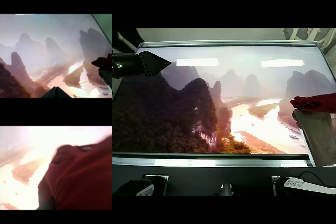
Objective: Fold the shirts.
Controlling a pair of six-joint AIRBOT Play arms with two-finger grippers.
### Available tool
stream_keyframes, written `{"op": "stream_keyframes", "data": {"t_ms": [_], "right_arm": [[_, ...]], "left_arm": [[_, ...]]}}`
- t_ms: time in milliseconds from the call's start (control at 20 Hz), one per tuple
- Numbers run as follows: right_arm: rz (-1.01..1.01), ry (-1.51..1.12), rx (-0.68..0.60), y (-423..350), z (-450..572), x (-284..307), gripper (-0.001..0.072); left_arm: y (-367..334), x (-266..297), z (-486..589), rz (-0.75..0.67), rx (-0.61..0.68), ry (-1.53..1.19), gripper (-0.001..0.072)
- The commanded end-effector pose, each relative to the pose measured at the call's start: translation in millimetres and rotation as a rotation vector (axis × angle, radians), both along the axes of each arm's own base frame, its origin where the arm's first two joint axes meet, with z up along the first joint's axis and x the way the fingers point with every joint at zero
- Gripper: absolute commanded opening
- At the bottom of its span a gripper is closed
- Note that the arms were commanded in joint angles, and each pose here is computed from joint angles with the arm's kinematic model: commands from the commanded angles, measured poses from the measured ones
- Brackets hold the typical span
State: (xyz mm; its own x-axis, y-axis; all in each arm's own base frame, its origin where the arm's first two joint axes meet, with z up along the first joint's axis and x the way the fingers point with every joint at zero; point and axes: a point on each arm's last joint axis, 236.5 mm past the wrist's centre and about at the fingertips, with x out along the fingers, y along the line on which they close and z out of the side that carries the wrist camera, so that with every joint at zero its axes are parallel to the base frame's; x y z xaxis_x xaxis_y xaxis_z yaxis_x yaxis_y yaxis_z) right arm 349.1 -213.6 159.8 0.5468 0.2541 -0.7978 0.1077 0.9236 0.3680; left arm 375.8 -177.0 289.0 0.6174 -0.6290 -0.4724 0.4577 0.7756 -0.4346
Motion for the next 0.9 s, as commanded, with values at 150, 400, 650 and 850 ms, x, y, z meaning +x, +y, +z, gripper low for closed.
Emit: {"op": "stream_keyframes", "data": {"t_ms": [150,400,650,850], "right_arm": [[-0.218,0.342,-0.099,-53.5,-35.5,-100.8,0.0014],[-0.235,0.569,-0.057,-39.2,-101.3,-151.9,0.0014],[-0.24,0.668,-0.037,-21.9,-155.1,-180.9,0.0015],[-0.268,0.72,-0.062,-26.6,-164.8,-193.6,0.0493]], "left_arm": [[-0.1,-0.3,0.1,-0.001,0.0,0.0,0.0023],[-0.1,-0.3,0.1,0.0,0.0,0.0,0.0024],[-0.1,-0.3,0.2,0.0,-0.001,0.0,0.0024],[-0.8,-0.6,0.9,-0.001,-0.006,0.0,0.0024]]}}
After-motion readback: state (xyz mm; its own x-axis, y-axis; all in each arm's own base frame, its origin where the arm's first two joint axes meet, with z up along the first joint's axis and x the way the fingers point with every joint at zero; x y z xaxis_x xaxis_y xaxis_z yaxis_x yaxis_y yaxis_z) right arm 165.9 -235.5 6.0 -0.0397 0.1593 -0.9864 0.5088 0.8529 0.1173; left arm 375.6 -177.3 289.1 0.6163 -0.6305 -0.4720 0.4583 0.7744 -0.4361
